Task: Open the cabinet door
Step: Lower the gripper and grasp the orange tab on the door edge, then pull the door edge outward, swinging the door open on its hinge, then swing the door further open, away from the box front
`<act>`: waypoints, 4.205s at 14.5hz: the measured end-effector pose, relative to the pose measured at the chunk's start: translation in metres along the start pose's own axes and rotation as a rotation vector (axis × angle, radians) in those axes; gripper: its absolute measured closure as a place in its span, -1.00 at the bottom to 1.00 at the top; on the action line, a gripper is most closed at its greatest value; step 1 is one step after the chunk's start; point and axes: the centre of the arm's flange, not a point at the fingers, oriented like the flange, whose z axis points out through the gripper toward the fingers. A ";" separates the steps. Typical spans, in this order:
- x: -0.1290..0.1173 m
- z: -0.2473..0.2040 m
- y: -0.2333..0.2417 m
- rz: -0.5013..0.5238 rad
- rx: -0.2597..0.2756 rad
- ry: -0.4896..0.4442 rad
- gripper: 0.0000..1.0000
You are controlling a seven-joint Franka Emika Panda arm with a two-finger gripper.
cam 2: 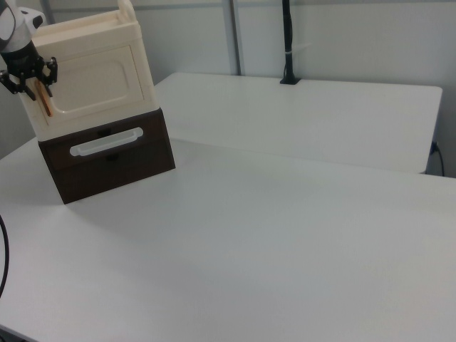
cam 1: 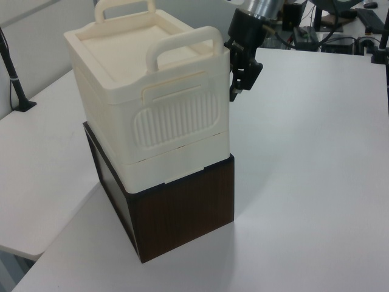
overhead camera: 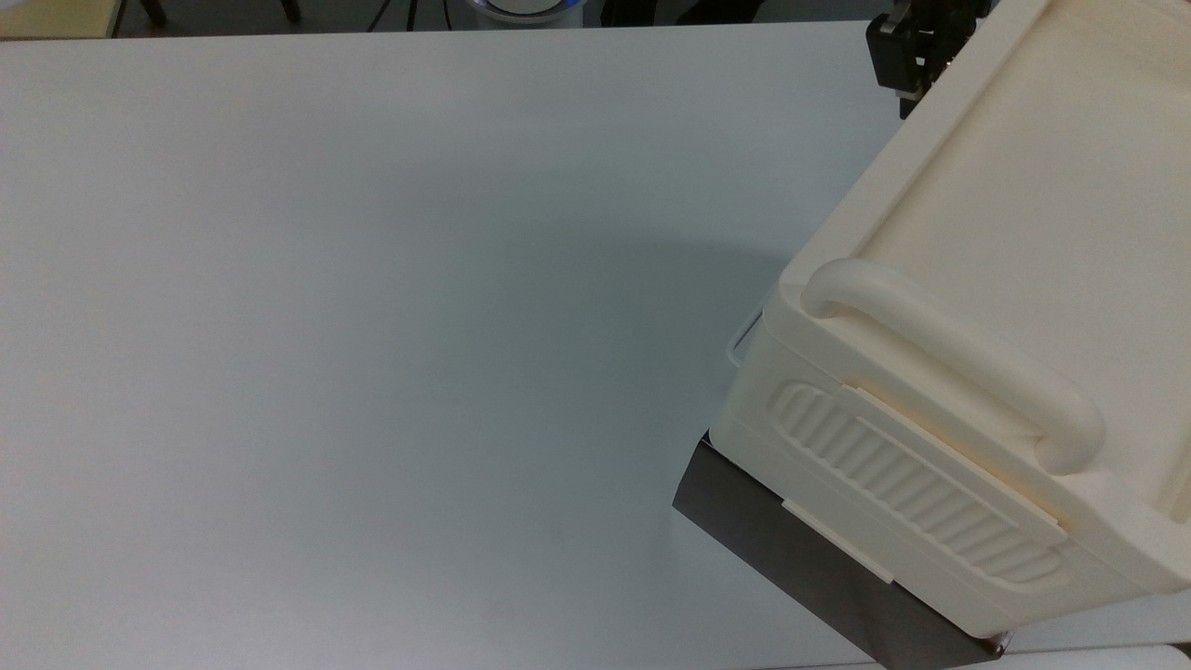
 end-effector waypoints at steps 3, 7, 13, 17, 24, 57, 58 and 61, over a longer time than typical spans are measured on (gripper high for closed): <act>0.000 0.000 0.001 0.005 0.005 0.002 0.34; -0.002 -0.001 0.003 0.017 0.017 0.000 0.65; -0.013 -0.010 0.008 0.030 0.033 -0.060 0.65; -0.045 -0.024 0.034 0.086 0.061 -0.182 0.20; -0.092 -0.090 0.080 0.196 0.036 -0.213 -0.65; -0.012 -0.067 0.000 0.053 0.087 -0.020 -1.00; -0.016 -0.069 0.006 0.063 0.085 -0.030 -1.00; -0.036 -0.089 0.025 0.087 0.084 -0.073 -1.00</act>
